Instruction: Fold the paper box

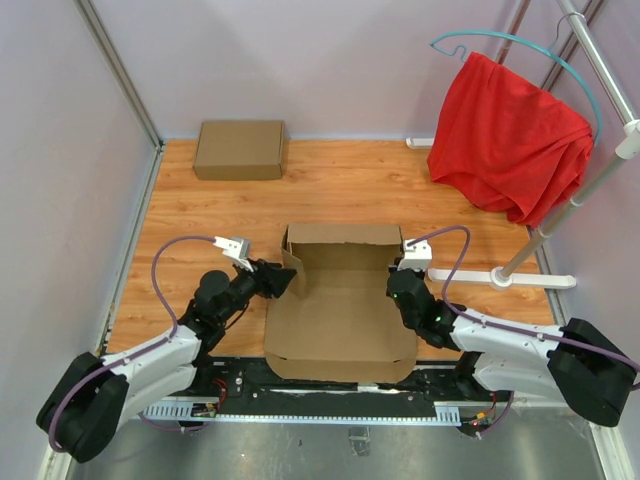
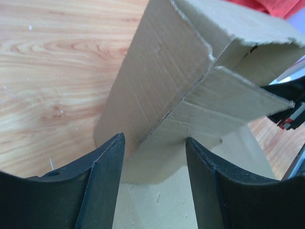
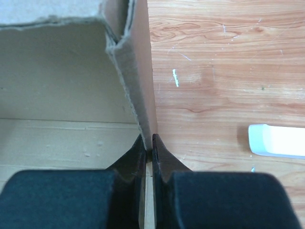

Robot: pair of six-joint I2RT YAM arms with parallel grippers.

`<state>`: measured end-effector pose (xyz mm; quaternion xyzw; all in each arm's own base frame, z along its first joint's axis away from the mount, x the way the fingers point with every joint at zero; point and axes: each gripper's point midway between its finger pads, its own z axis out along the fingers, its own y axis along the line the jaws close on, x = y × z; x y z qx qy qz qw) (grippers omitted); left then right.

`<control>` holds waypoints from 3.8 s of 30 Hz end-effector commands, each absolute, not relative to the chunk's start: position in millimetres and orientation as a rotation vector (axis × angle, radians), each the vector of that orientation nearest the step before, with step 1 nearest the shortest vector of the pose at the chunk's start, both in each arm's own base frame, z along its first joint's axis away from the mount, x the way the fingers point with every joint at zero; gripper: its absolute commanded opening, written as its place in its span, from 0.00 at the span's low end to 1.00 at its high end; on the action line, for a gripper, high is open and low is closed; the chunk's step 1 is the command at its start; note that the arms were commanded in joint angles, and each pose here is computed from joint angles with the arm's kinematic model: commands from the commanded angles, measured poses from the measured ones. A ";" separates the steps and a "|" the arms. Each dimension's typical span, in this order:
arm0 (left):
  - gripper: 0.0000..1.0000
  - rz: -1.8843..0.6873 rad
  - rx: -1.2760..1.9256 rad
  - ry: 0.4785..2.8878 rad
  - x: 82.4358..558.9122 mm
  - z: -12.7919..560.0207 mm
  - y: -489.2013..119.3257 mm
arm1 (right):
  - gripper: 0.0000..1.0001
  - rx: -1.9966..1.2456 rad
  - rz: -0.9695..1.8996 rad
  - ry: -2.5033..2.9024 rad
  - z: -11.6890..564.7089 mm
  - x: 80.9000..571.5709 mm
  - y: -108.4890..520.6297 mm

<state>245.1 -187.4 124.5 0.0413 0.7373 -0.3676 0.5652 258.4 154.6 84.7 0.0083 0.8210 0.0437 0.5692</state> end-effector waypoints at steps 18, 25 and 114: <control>0.53 -0.458 -0.251 1.754 285.7 115.2 -172.9 | 0.01 -0.025 0.178 1.869 80.8 239.6 179.7; 0.13 -0.331 -0.304 1.724 293.7 108.9 -162.1 | 0.01 -0.008 0.179 1.848 81.6 233.7 182.3; 0.36 0.090 -0.132 1.942 259.1 112.4 -164.7 | 0.01 -0.104 0.152 2.267 128.2 234.7 187.9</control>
